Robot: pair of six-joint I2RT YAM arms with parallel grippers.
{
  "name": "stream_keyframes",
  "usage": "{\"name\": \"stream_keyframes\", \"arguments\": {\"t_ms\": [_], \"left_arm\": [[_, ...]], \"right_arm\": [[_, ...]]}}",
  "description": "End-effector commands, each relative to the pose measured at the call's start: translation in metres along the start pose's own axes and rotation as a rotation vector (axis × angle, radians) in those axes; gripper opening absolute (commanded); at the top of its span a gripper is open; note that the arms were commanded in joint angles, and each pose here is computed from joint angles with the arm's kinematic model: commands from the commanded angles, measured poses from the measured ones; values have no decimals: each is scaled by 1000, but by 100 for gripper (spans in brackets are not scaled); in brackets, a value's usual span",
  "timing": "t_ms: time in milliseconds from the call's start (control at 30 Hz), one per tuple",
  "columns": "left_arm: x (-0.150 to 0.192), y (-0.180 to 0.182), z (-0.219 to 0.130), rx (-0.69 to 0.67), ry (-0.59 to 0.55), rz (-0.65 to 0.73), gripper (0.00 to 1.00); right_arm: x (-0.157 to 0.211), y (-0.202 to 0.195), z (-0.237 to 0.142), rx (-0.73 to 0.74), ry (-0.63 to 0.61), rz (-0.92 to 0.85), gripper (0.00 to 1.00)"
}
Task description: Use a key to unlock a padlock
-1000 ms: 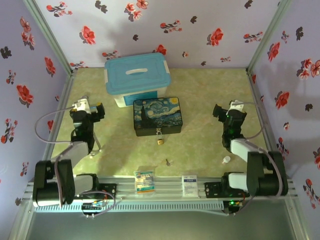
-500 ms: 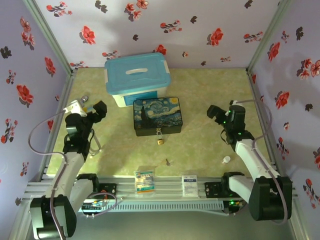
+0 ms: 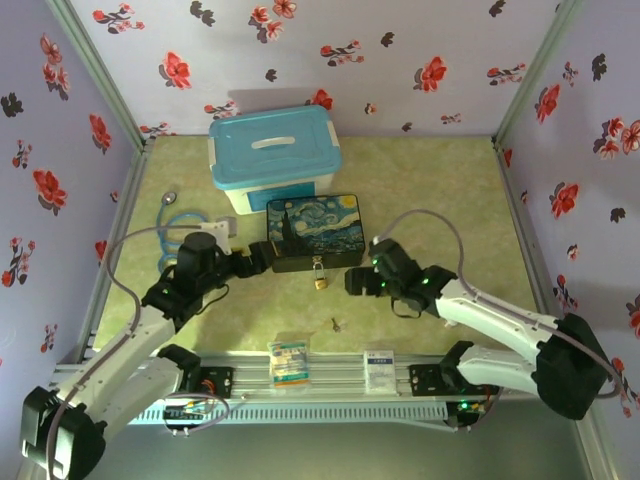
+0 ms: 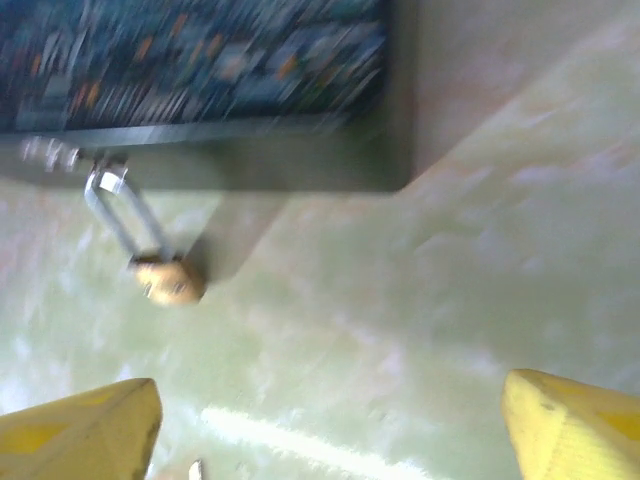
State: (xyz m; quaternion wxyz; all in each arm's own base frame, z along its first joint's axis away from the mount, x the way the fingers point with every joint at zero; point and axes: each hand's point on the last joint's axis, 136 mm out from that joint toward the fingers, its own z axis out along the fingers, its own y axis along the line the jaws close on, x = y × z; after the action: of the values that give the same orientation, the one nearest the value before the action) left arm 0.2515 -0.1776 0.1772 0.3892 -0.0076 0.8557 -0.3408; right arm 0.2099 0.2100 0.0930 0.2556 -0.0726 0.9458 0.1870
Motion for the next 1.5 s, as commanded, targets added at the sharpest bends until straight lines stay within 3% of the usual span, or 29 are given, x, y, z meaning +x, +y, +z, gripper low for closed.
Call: {"name": "stream_keyframes", "arguments": {"t_ms": [0,133,467,1233,1400,1467], "left_arm": [[14,-16,-6,37,49,-46,100],[35,-24,-6,66,65,-101,100],[71,-26,5,40,160,-126,100],[77,-23,12,23,120,-162,100],[79,-20,13,11,124,-164,100],[82,-17,14,5,129,-167,100]], "right_arm": [[18,6,-3,59,10,7,82],[42,32,-1,-4,36,-17,72],[89,69,19,-24,116,-40,62],[124,57,42,217,86,-207,34],[126,58,52,189,63,-196,25],[125,58,51,178,53,-192,14]]}}
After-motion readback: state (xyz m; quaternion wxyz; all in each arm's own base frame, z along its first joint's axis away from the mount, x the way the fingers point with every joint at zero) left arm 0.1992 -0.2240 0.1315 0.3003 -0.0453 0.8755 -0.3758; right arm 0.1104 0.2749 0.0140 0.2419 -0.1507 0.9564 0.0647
